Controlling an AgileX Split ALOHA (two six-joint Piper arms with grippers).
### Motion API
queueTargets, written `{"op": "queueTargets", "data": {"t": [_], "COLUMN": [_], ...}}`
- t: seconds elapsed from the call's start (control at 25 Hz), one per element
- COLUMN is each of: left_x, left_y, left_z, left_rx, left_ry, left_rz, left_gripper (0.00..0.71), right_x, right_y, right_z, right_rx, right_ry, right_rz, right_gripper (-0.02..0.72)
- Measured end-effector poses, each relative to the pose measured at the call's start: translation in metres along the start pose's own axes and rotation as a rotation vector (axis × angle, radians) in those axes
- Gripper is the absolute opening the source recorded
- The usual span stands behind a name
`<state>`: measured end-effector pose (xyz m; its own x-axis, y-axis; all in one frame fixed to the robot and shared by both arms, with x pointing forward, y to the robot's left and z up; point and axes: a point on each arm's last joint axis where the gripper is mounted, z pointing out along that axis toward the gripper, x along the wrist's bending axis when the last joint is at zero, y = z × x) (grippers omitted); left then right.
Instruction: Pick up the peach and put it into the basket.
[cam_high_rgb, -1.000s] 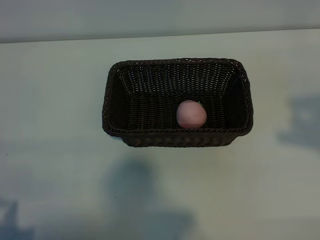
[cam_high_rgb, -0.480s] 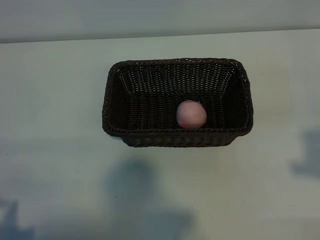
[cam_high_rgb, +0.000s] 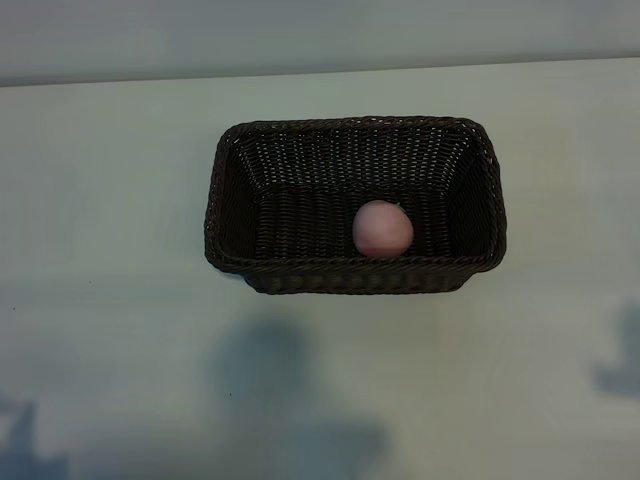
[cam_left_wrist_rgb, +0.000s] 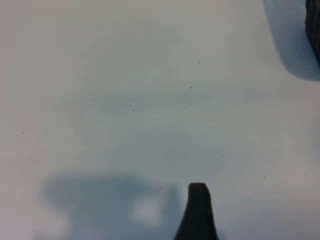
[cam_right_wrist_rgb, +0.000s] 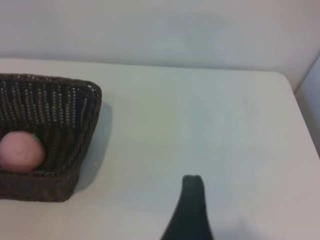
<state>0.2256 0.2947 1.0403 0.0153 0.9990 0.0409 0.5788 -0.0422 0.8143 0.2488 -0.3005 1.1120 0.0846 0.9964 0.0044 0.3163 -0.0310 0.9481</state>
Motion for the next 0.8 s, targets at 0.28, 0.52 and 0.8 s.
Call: {"op": "queueTargets", "data": {"t": [0.28, 0.52, 0.8], "left_x": [0.0, 0.0, 0.0], "left_y": [0.0, 0.0, 0.0], "left_z": [0.0, 0.0, 0.0], "left_rx": [0.0, 0.0, 0.0], "left_ry": [0.0, 0.0, 0.001], "left_rz": [0.0, 0.0, 0.002], "left_gripper": [0.592, 0.592, 0.592], "right_x": [0.0, 0.0, 0.0], "right_y": [-0.023, -0.034, -0.047], "right_z": [0.002, -0.003, -0.001], "right_rx": [0.008, -0.027, 0.021], "right_ry": [0.0, 0.001, 0.005], "right_rz": [0.017, 0.021, 0.026], "right_gripper": [0.595, 0.595, 0.595]}}
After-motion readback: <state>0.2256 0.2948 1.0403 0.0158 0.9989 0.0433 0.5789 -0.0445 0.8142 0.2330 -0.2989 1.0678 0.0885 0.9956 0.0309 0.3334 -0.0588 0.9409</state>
